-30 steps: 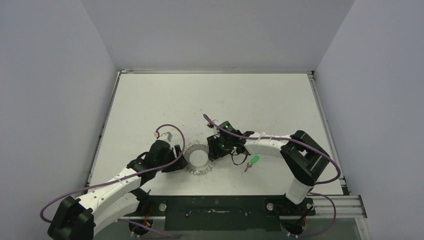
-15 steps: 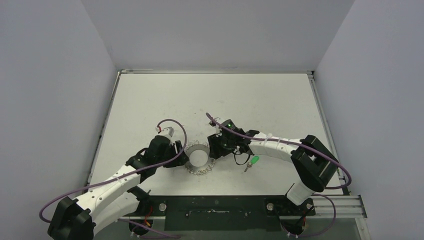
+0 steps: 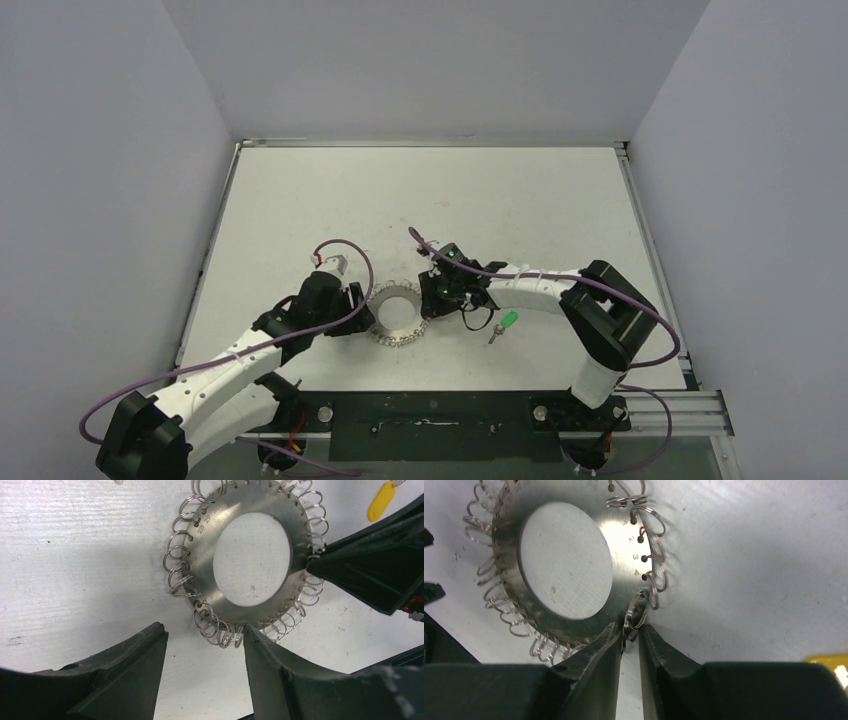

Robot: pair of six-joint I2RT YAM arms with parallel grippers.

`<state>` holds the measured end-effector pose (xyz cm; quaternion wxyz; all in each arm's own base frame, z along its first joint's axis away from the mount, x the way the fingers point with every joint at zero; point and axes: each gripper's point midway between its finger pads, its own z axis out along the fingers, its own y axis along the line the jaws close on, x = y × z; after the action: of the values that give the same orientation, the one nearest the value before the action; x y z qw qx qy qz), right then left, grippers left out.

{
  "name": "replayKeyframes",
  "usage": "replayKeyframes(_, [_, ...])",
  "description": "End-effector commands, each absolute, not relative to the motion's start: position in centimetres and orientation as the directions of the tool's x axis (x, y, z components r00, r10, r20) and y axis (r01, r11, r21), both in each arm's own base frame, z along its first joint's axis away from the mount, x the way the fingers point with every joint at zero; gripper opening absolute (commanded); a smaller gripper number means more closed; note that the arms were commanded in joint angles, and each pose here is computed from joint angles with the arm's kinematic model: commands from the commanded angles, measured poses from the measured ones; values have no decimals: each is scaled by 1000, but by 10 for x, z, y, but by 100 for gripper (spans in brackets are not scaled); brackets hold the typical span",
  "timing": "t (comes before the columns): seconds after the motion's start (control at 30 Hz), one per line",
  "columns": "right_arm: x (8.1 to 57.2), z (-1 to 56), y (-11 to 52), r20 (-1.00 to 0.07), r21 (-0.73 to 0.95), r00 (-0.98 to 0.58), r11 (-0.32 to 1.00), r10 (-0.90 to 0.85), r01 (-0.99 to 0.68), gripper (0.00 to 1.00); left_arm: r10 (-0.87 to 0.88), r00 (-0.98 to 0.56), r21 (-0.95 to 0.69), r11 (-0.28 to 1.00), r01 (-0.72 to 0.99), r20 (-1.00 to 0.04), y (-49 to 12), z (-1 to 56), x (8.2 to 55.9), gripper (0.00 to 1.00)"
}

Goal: Put the keys on the keyring

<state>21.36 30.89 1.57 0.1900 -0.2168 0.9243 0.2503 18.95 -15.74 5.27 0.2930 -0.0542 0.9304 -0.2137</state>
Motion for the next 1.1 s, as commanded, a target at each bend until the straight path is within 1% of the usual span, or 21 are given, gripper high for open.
replayKeyframes(0.0, [240, 16, 322, -501, 335, -802, 781, -326, -527, 15, -234, -791, -436, 899, 45, -565, -159, 69, 199, 55])
replayKeyframes(0.07, [254, 19, 328, -513, 313, -785, 776, -347, -548, 9, -243, -791, -443, 896, 39, -561, -159, 67, 198, 55])
replayKeyframes(0.1, [261, 21, 331, -520, 299, -776, 775, -357, -557, 7, -248, -791, -448, 893, 37, -560, -159, 66, 197, 55])
replayKeyframes(0.2, [279, 27, 334, -532, 231, -746, 779, -401, -583, 9, -262, -792, -466, 884, 32, -551, -161, 63, 195, 55])
replayKeyframes(0.23, [284, 29, 333, -537, 207, -736, 782, -412, -588, 12, -266, -791, -471, 881, 32, -551, -161, 63, 195, 55])
replayKeyframes(0.3, [292, 40, 332, -557, 165, -714, 785, -425, -597, 23, -267, -791, -473, 881, 31, -550, -161, 62, 194, 55])
replayKeyframes(0.4, [294, 60, 327, -585, 134, -691, 790, -424, -599, 42, -267, -790, -466, 884, 26, -551, -159, 60, 194, 56])
replayKeyframes(0.43, [293, 65, 325, -591, 133, -688, 791, -420, -598, 46, -267, -791, -464, 886, 24, -551, -158, 60, 194, 56])
replayKeyframes(0.5, [287, 72, 326, -599, 149, -688, 788, -409, -597, 50, -266, -792, -461, 887, 22, -550, -158, 59, 194, 56])
replayKeyframes(0.6, [273, 81, 336, -606, 226, -701, 764, -376, -605, 50, -261, -796, -458, 889, 23, -547, -160, 58, 196, 56])
replayKeyframes(0.67, [264, 85, 347, -607, 289, -714, 740, -348, -607, 47, -258, -800, -460, 888, 26, -542, -162, 58, 198, 56])
replayKeyframes(0.8, [248, 90, 369, -597, 393, -740, 692, -309, -606, 38, -256, -808, -461, 887, 22, -531, -165, 56, 203, 57])
replayKeyframes(0.9, [242, 88, 381, -579, 440, -759, 670, -297, -597, 31, -262, -828, -498, 867, 23, -495, -173, 56, 204, 56])
replayKeyframes(1.07, [232, 78, 394, -548, 472, -781, 660, -299, -585, 25, -292, -842, -554, 833, 10, -453, -178, 57, 210, 57])
